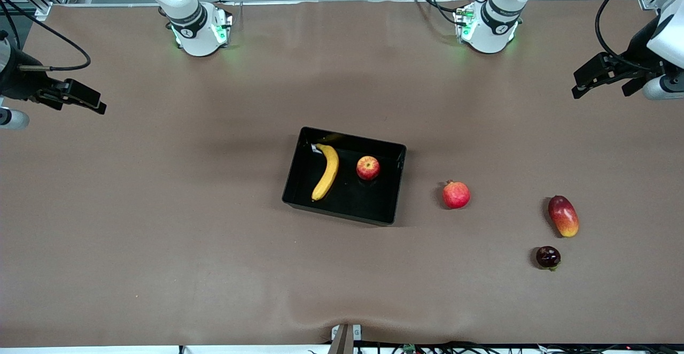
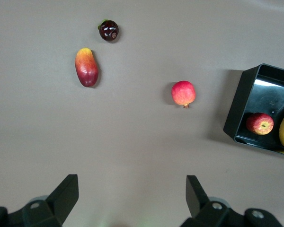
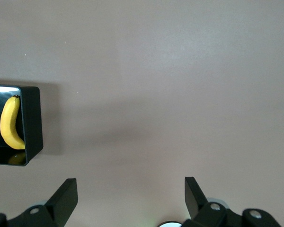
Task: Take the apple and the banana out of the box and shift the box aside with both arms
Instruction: 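Reach the left gripper into the black tray toward the red apple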
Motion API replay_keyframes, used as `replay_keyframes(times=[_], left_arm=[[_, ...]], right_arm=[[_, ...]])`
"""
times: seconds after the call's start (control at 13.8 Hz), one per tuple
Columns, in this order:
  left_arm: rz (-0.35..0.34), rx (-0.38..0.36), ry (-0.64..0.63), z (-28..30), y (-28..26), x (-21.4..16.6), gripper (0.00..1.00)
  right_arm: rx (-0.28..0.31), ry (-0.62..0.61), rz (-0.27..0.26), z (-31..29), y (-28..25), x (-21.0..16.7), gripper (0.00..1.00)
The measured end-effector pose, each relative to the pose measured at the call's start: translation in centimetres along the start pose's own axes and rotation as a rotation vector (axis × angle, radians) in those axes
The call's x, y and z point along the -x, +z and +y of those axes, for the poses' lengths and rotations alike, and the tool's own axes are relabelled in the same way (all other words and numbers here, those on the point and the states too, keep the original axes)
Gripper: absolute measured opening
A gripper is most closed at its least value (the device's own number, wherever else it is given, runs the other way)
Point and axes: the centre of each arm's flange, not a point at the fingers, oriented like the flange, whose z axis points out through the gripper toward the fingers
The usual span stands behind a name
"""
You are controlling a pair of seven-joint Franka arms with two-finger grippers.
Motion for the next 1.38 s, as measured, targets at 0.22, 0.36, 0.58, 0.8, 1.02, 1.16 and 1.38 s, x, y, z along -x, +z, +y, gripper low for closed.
replay_keyframes(times=[0.22, 0.36, 0.58, 0.8, 1.02, 1.16, 1.38], left_arm=[[0.0, 0.0, 0.0, 0.0, 0.0, 0.0, 1.0], [0.0, -0.004, 0.0, 0.0, 0.0, 0.0, 1.0], [-0.007, -0.036, 0.011, 0.3, 0.7, -0.4, 1.0], [-0.046, -0.037, 0.061, 3.0, 2.8, -1.0, 1.0], [-0.106, -0.043, 0.043, 8.0, 6.5, -1.6, 1.0], [-0.121, -0.05, -0.021, 13.5, 9.3, -1.4, 1.0], [-0.113, -0.041, -0.068, 21.4, 13.9, -0.9, 1.0]], right_arm=[[0.0, 0.004, 0.0, -0.1, 0.0, 0.0, 1.0], [0.001, 0.02, -0.001, -0.6, 0.0, 0.1, 1.0], [0.004, 0.027, -0.003, -1.5, 0.2, 0.3, 1.0], [0.005, 0.03, -0.003, -1.5, 0.2, 0.2, 1.0], [0.005, 0.032, -0.004, -1.4, 0.2, 0.2, 1.0], [0.005, 0.032, -0.004, -1.4, 0.2, 0.2, 1.0], [0.005, 0.033, -0.004, -1.4, 0.2, 0.2, 1.0]])
